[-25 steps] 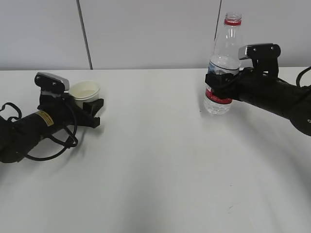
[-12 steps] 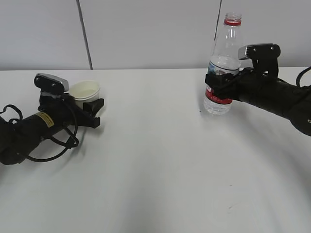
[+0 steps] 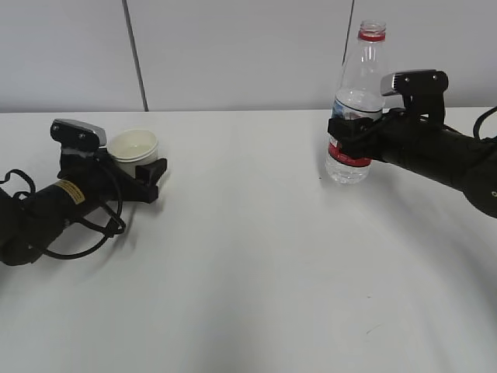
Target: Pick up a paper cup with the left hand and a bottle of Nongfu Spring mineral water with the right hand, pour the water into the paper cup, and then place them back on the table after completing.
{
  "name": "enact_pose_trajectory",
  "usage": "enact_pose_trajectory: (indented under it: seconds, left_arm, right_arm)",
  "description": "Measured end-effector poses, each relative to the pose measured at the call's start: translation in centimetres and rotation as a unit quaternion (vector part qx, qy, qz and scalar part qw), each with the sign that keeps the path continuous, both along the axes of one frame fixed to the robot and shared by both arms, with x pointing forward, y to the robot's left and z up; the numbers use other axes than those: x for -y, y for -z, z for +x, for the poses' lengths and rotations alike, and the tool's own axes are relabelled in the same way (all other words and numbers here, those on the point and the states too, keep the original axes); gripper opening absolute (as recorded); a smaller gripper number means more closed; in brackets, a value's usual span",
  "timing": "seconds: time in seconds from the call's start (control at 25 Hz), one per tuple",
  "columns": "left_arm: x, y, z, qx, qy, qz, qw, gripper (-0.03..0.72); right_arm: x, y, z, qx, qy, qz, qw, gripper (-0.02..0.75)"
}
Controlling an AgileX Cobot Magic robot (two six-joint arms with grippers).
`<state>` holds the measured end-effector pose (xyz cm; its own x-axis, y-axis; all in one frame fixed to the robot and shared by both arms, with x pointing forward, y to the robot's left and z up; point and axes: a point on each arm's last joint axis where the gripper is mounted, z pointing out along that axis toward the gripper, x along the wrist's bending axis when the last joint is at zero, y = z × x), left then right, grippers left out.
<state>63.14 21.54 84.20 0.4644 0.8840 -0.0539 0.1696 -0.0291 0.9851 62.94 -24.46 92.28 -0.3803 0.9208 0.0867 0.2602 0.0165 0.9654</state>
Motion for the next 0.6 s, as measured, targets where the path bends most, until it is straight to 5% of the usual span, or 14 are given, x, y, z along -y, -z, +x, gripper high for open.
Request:
enact_pose_trajectory:
  seconds: [0.6]
  left_arm:
    - [-1.0,-0.9,-5.6,-0.045,-0.015,-0.005,0.999,0.547]
  right_arm:
    - [0.1,0.0,0.0,-0.001,0.006,0.003,1.000,0.410]
